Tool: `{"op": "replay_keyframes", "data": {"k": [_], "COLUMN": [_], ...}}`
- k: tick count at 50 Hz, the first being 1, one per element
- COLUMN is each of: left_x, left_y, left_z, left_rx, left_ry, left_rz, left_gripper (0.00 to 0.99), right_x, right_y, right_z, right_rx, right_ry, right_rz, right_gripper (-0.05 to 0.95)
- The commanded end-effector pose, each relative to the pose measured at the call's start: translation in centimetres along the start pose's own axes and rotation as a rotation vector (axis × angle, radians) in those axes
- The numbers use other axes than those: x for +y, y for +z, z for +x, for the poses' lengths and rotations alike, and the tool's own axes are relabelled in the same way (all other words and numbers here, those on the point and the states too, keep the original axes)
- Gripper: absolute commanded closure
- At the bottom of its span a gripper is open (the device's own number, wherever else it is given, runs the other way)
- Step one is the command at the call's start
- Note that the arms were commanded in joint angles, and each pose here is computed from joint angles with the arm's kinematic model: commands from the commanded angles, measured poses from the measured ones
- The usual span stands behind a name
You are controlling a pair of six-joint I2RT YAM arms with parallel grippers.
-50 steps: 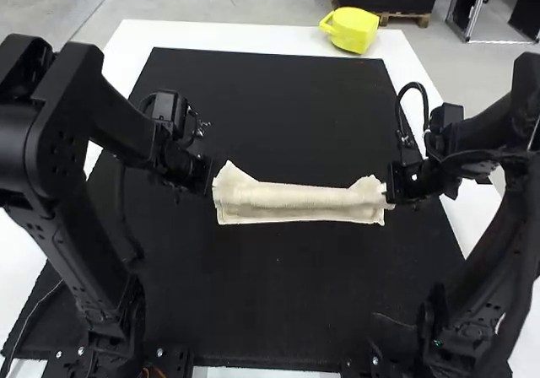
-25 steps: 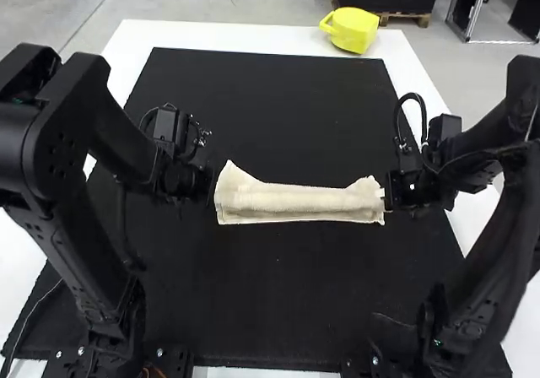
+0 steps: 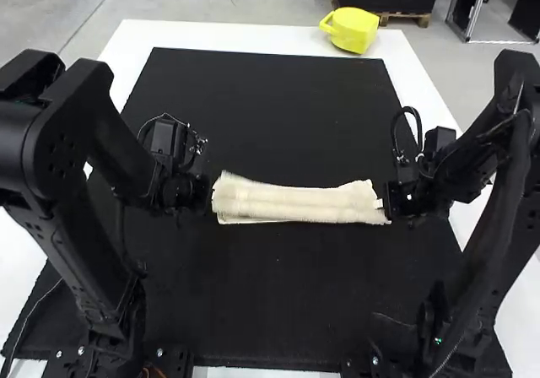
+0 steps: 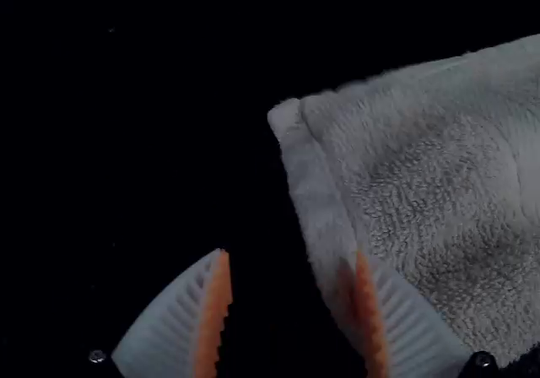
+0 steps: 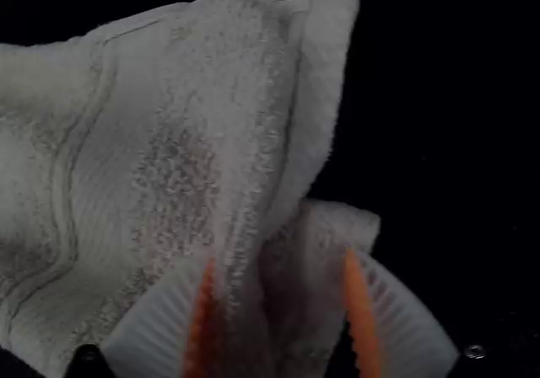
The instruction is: Fold the towel.
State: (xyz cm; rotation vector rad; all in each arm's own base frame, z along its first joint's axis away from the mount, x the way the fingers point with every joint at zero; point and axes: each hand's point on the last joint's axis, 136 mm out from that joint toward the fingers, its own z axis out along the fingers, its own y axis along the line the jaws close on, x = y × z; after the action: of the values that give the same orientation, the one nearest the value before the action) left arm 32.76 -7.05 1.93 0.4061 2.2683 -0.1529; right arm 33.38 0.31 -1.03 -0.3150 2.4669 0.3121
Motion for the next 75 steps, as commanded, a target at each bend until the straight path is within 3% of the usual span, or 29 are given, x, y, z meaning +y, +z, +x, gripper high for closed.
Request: {"op": "replay_keyframes", "data": {"k": [1, 3, 6, 11, 33, 39, 51, 61, 75], "left_x": [1.9, 2.0, 2.4, 2.7, 4.5, 4.4, 3.8, 2.0, 1.9], "left_y": [0.0, 0.0, -0.1, -0.1, -0.5, -0.5, -0.7, -0.9, -0.9], "left_z": [0.9, 1.0, 1.1, 1.0, -0.6, -1.0, -1.6, -2.5, -2.6], "left_rx": [0.029, 0.032, 0.038, 0.037, -0.039, -0.05, -0.073, -0.109, -0.112], "left_ry": [-0.006, -0.008, -0.002, 0.011, -0.087, -0.125, -0.129, -0.197, -0.202], "left_rz": [-0.099, -0.101, -0.124, -0.139, -0.176, -0.154, -0.106, 0.01, 0.017], "left_gripper": [0.498, 0.397, 0.152, 0.039, 0.036, 0.036, 0.036, 0.036, 0.036], "right_x": [-2.9, -2.9, -3.1, -3.6, -1.8, -1.7, -0.9, 0.5, 1.3], "right_y": [-0.2, -0.2, -0.3, -0.6, -1.4, -1.3, -0.9, -0.5, -0.2], "right_z": [0.6, 0.6, 0.4, -0.1, -1.3, -1.2, -1.5, -2.3, -1.9], "right_rx": [0.034, 0.034, 0.03, 0.024, 0.067, 0.07, 0.073, 0.065, 0.088], "right_ry": [-0.015, -0.017, -0.015, 0.003, 0.087, 0.084, 0.078, 0.122, 0.169], "right_rz": [0.126, 0.126, 0.132, 0.134, -0.006, -0.009, -0.023, -0.07, -0.118], "right_gripper": [0.25, 0.2, 0.1, 0.05, 0.05, 0.05, 0.05, 0.05, 0.05]}}
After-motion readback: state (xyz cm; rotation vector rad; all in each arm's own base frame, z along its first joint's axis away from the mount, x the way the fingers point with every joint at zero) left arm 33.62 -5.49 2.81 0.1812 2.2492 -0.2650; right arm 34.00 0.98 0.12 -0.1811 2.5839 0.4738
